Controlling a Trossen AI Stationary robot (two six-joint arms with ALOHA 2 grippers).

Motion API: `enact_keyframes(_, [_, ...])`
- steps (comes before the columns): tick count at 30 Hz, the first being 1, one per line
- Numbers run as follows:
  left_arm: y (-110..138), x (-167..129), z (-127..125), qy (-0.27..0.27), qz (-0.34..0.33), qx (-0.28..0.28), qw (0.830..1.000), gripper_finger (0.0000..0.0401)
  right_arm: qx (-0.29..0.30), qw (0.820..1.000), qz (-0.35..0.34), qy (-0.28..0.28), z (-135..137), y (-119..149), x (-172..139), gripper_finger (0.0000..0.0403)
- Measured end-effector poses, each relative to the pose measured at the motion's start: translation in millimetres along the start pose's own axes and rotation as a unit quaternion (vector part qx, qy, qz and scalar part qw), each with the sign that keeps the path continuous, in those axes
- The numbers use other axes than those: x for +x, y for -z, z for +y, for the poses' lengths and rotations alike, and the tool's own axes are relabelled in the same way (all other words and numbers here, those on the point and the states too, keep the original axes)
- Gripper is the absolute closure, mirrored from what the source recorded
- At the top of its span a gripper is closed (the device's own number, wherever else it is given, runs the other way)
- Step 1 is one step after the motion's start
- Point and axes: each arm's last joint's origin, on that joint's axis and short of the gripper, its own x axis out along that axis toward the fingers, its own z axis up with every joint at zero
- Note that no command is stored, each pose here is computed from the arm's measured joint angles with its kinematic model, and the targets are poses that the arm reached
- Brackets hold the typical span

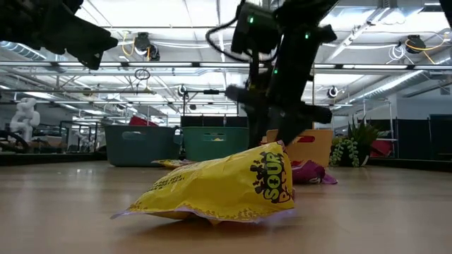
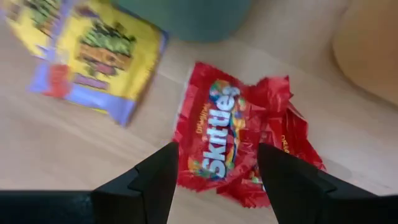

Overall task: Sort candy
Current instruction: Put the red candy into the yellow bin

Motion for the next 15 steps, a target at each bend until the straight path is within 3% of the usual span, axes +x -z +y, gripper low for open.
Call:
enact_keyframes(9, [2.3,0.0,0.2,-0.001,0.012,0.003,1.000,0.0296,0.011,1.000,0.013,0.019,3.4,9.7,29.5,0.0197])
enact_keyframes(12, [2.3,0.0,0.4,-0.004,0.012,0.005,1.000,0.0296,0.014,1.000,0.014,0.018,3.7,10.4,29.6,0.0225])
enact_keyframes(15, [2.5,0.0,0.9,-0.013,0.012,0.005,1.000,0.0296,0.011,1.000,0.019,0.012,3.6,10.0,27.7,0.0280])
